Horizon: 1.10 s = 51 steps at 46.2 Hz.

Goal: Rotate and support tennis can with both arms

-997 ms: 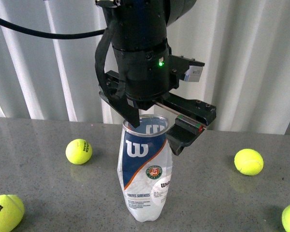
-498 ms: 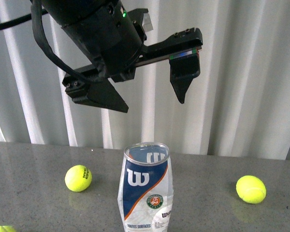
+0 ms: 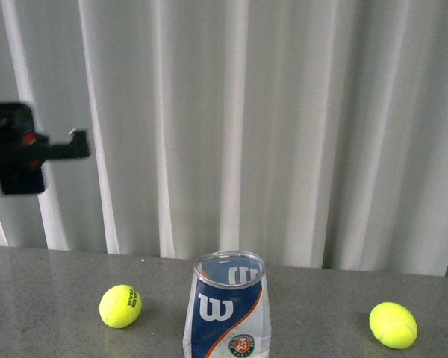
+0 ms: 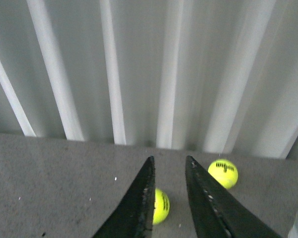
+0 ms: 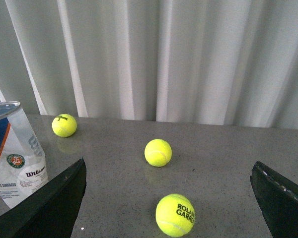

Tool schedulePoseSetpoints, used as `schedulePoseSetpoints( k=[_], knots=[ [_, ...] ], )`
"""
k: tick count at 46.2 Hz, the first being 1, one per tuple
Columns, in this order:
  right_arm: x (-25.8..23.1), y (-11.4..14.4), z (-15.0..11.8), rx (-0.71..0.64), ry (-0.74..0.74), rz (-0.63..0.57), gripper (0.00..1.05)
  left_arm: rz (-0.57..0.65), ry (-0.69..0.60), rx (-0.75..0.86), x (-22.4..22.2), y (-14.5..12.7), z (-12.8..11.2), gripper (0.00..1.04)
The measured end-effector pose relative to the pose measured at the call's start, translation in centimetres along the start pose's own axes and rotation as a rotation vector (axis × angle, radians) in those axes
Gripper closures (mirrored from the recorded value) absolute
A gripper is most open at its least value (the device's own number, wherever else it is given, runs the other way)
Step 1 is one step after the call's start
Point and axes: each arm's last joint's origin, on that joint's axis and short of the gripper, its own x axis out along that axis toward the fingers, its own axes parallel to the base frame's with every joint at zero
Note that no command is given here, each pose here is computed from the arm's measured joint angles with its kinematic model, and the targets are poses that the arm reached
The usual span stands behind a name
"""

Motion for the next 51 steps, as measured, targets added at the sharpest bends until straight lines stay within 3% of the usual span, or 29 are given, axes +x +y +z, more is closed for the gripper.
schedulePoseSetpoints(
  k=[6,19,51],
  knots=[
    [0.0,0.0,0.0,0.000,0.000,-0.001,0.07,-0.023,0.035,0.016,-2.0,1.4,-2.0,1.01],
    [0.0,0.0,0.0,0.000,0.000,-0.001,0.07,-0.010,0.027,0.021,-6.3,4.7,-4.3,1.01],
    [0.0,0.0,0.0,0.000,0.000,-0.001,0.07,-0.010,0.027,0.020,-11.7,7.5,-6.6,1.01]
  ],
)
